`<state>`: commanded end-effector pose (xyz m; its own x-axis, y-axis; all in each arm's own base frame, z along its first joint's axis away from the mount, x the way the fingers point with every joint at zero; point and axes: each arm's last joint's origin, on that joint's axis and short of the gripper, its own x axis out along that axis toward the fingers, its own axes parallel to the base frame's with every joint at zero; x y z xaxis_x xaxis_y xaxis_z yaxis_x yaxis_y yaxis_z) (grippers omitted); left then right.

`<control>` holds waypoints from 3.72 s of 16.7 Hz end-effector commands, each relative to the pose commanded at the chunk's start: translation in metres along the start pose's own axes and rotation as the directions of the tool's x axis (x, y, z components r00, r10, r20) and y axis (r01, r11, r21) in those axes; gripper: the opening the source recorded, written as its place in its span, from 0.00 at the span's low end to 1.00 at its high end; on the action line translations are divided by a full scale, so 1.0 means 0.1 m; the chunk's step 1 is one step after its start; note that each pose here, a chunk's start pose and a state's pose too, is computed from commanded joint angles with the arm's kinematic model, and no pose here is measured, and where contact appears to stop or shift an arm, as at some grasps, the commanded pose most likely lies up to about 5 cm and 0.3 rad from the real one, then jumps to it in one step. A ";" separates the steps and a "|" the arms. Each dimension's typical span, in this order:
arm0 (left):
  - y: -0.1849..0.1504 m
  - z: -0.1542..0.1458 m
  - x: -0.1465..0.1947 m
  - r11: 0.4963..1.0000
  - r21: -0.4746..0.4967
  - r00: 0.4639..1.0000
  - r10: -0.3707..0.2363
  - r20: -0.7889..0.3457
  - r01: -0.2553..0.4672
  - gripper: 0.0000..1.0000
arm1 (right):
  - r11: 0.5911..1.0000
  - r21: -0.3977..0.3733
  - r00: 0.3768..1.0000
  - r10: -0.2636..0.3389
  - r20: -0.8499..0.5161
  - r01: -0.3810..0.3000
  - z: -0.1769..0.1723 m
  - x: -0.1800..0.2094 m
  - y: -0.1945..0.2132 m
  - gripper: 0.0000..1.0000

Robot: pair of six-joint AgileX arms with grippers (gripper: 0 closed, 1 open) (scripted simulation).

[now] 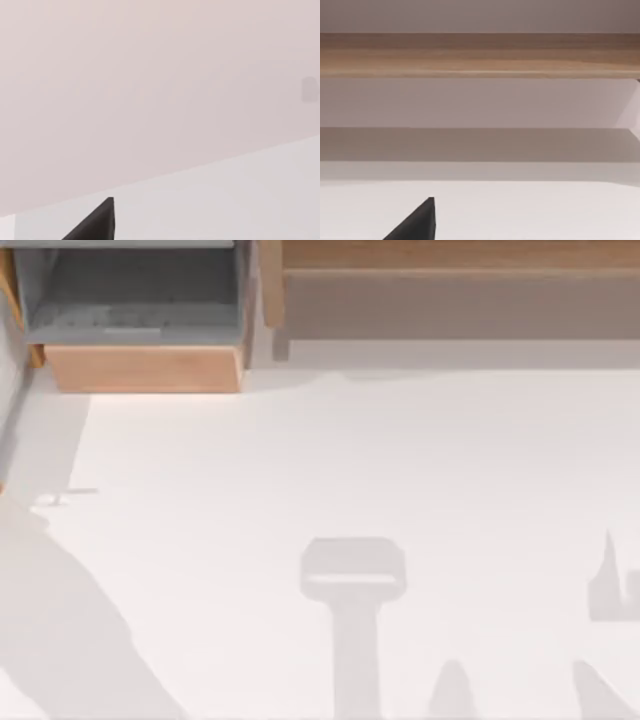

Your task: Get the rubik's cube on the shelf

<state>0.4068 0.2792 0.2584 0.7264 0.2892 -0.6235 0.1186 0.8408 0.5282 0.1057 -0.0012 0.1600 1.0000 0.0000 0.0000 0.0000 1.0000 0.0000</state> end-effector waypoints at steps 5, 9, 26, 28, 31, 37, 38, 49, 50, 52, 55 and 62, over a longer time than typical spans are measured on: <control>-0.45 0.44 0.15 0.945 -0.217 0.936 -0.287 -0.203 0.243 1.00 | 1.000 0.000 1.000 0.000 0.000 0.000 0.00 0.00 0.00 1.00; -0.82 0.59 0.26 0.880 -0.348 0.829 -0.440 -0.346 0.322 1.00 | 1.000 0.000 1.000 0.000 0.000 0.000 0.00 0.00 0.00 1.00; -1.04 0.80 -0.10 0.845 -0.414 0.745 -0.510 -0.431 0.339 1.00 | 1.000 0.000 1.000 0.000 0.000 0.000 0.00 0.00 0.00 1.00; -1.06 0.80 -0.12 0.846 -0.414 0.745 -0.507 -0.433 0.335 1.00 | 1.000 0.000 1.000 0.000 0.000 0.000 0.00 0.00 0.00 1.00; -1.07 0.71 0.10 0.848 -0.419 0.750 -0.501 -0.432 0.325 1.00 | 1.000 0.000 1.000 0.000 0.000 0.000 0.00 0.00 0.00 1.00; -1.26 0.42 0.77 0.846 -0.420 0.747 -0.505 -0.432 0.328 1.00 | 1.000 0.000 1.000 0.000 0.000 0.000 0.00 0.00 0.00 1.00; -1.29 0.41 0.82 0.846 -0.418 0.749 -0.505 -0.428 0.331 1.00 | 1.000 0.000 1.000 0.000 0.000 0.000 0.00 0.00 0.00 1.00; -1.31 0.41 0.85 0.846 -0.415 0.752 -0.505 -0.425 0.333 0.55 | 1.000 0.000 1.000 0.000 0.000 0.000 0.00 0.00 0.00 1.00; -1.31 0.41 0.85 0.846 -0.415 0.752 -0.505 -0.425 0.333 0.47 | 1.000 0.000 1.000 0.000 0.000 0.000 0.00 0.00 0.00 1.00; -1.31 0.41 0.85 0.846 -0.415 0.752 -0.505 -0.425 0.333 0.32 | 1.000 0.000 1.000 0.000 0.000 0.000 0.00 0.00 0.00 1.00; -1.31 0.41 0.85 0.846 -0.415 0.752 -0.505 -0.425 0.333 0.10 | 1.000 0.000 1.000 0.000 0.000 0.000 0.00 0.00 0.00 1.00; -1.31 0.41 0.85 0.846 -0.415 0.752 -0.505 -0.425 0.333 0.00 | 1.000 0.000 1.000 0.000 0.000 0.000 0.00 0.00 0.00 1.00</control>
<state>0.4809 0.1744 0.1602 0.1983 -0.0124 -0.9801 0.0616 0.9981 -0.0002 0.1057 -0.0012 0.1600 1.0000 0.0000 0.0000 0.0000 1.0000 0.0000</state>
